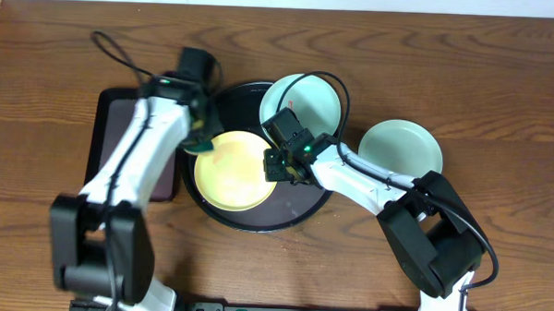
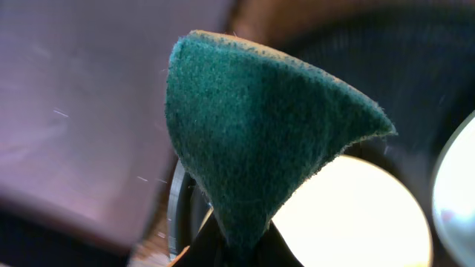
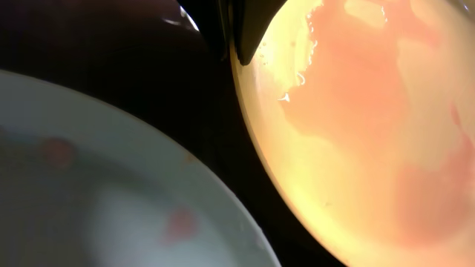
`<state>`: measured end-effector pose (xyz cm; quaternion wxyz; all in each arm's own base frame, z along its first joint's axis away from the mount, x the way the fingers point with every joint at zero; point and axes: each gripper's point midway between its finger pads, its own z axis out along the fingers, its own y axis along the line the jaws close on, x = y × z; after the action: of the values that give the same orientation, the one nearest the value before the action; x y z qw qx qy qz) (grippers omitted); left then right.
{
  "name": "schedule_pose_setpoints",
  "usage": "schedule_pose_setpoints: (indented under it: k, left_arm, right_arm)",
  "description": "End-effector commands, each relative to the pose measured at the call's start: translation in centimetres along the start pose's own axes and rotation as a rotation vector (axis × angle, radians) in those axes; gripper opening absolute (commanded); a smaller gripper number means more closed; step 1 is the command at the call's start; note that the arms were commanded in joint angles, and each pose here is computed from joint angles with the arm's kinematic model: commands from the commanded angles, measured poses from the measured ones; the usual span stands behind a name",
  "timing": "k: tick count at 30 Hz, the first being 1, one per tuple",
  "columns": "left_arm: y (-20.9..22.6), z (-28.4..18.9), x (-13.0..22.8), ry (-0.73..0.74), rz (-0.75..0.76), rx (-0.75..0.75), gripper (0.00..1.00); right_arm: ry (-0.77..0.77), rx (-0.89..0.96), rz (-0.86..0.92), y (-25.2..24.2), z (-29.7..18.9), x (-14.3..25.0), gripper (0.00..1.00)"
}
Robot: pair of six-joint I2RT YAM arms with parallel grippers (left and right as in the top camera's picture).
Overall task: Clean dirty plates on tray and stack at the side
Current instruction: 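Withdraw the sponge left and tilt the yellow plate up with right gripper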
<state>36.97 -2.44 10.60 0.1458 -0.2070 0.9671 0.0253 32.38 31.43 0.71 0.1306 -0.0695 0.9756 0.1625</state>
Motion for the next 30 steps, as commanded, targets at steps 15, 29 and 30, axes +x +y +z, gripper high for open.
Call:
schedule_pose_setpoints:
  k: [15,29,30]
  left_arm:
    - [12.8,-4.1,-6.2,-0.160,-0.329,-0.083,0.07]
    - [13.1,-4.0,-6.2,-0.160,-0.337,-0.086,0.08]
    - [13.1,-4.0,-6.2,-0.160,-0.337,-0.086,0.08]
  right_arm:
    - [-0.479,0.130,-0.420,1.6,-15.6,-8.9,0.01]
    - [-0.667,0.547,-0.727,3.0,-21.2,-9.2,0.01]
    - [-0.684,0.562,-0.744,3.5,-21.5,-9.1,0.01]
